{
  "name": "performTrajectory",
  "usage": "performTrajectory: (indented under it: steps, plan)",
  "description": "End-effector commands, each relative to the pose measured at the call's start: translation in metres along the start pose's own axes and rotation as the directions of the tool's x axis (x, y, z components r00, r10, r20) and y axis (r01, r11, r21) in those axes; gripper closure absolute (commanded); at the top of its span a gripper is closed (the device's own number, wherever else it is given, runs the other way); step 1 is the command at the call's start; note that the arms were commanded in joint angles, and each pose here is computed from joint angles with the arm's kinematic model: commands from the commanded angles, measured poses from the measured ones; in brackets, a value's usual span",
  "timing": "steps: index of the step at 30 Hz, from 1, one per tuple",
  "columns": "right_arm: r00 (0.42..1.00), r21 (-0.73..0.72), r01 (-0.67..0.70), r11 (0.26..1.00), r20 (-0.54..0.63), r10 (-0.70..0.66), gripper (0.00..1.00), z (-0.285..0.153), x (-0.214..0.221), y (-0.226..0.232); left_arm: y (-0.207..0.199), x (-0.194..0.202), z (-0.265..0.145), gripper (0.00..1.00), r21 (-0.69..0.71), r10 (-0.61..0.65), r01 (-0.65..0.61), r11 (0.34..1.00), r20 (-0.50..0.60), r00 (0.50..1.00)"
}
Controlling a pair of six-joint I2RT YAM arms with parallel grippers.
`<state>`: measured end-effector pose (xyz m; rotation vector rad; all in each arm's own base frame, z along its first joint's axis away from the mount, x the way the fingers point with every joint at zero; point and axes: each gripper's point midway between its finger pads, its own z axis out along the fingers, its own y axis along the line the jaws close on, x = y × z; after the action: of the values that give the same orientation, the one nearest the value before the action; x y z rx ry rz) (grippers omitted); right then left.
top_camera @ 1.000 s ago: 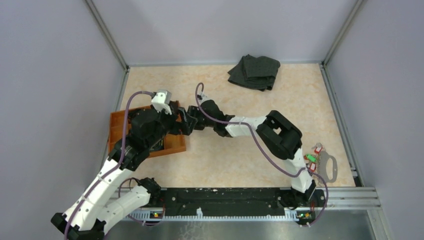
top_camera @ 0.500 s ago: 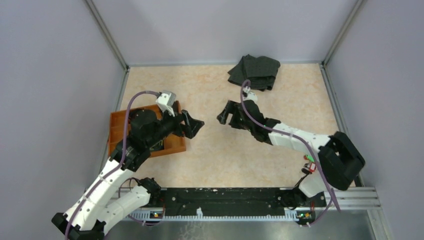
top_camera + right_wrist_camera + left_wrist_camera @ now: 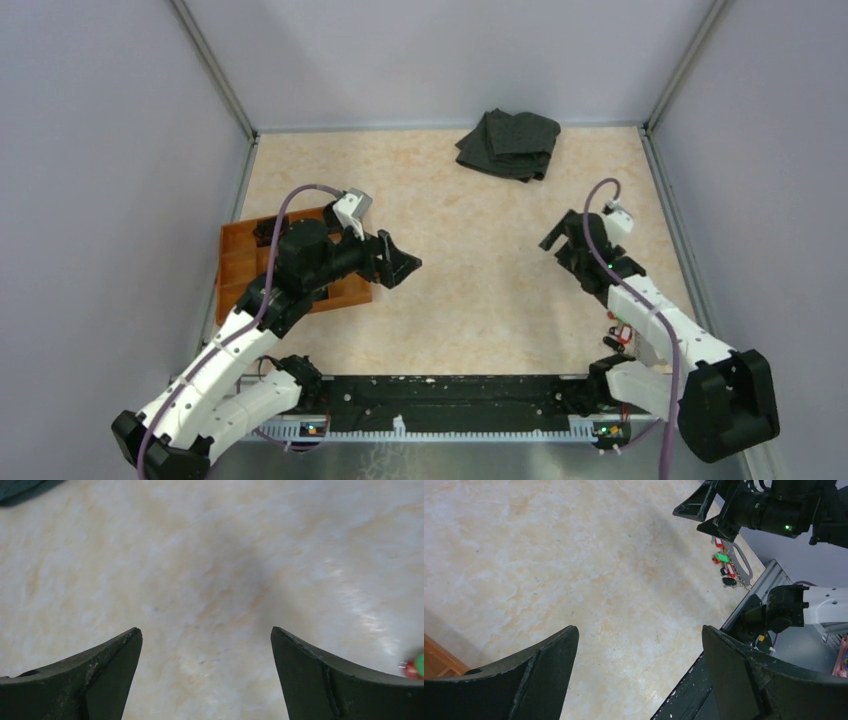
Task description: Remove the keys from the keyring
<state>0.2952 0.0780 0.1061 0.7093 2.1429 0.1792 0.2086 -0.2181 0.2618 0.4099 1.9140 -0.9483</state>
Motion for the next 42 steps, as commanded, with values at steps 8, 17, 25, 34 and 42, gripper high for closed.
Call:
performTrajectory:
  steps: [8,17,25,34,42]
  plan:
    - [0.967,0.348,-0.239,0.906,0.171,0.189,0.01,-0.008,-0.052,-0.145,-0.018,-0.012,0.004,0.01,0.100,0.069,-0.069,0.993,-0.001,0.998]
    - [0.901,0.390,-0.422,0.818,0.284,0.329,0.01,-0.012,-0.061,-0.216,-0.022,-0.002,0.006,0.01,0.146,0.057,-0.052,0.988,-0.036,0.998]
    - [0.854,0.400,-0.511,0.761,0.337,0.397,0.01,-0.008,-0.060,-0.252,-0.023,0.001,0.009,0.01,0.160,0.053,-0.046,0.986,-0.045,0.998]
    - [0.838,0.362,-0.542,0.759,0.300,0.455,0.01,0.001,-0.039,-0.246,-0.022,0.000,0.012,0.01,0.155,0.053,-0.045,0.987,-0.046,0.998]
    - [0.814,0.244,-0.579,0.778,0.232,0.533,0.01,0.018,-0.024,-0.225,-0.020,0.000,0.013,0.01,0.144,0.052,-0.044,0.989,-0.050,0.997]
